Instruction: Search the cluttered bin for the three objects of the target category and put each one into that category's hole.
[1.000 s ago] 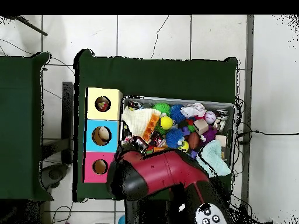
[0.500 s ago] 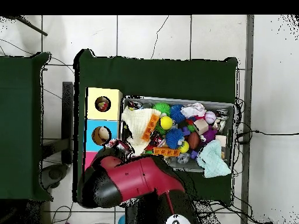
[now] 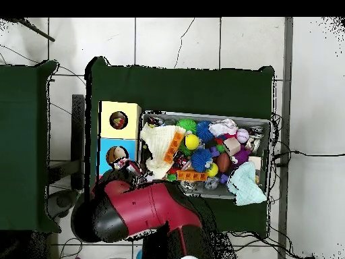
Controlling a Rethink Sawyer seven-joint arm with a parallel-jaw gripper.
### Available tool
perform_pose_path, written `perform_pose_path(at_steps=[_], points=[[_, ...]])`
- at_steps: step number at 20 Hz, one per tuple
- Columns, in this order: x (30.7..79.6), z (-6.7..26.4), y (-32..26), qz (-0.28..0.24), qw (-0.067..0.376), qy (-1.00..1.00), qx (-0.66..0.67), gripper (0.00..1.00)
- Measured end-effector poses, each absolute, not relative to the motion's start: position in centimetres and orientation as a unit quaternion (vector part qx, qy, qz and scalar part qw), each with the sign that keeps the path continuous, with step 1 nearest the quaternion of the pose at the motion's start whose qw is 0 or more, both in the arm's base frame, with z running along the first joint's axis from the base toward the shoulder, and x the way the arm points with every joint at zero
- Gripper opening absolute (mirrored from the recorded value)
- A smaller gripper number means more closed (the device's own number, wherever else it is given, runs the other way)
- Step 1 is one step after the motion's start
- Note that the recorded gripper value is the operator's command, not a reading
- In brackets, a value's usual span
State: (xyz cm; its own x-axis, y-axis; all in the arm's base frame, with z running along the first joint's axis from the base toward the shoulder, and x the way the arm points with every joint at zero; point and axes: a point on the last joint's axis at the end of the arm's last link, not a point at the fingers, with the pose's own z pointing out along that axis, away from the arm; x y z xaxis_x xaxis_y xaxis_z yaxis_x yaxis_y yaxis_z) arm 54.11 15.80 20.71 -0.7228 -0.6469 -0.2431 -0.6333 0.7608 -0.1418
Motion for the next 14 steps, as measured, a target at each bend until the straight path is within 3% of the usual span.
perform_pose_path(at_steps=[14], points=[[56.6, 19.0, 16.2, -0.033, 0.135, 0.937, -0.32, 0.0]])
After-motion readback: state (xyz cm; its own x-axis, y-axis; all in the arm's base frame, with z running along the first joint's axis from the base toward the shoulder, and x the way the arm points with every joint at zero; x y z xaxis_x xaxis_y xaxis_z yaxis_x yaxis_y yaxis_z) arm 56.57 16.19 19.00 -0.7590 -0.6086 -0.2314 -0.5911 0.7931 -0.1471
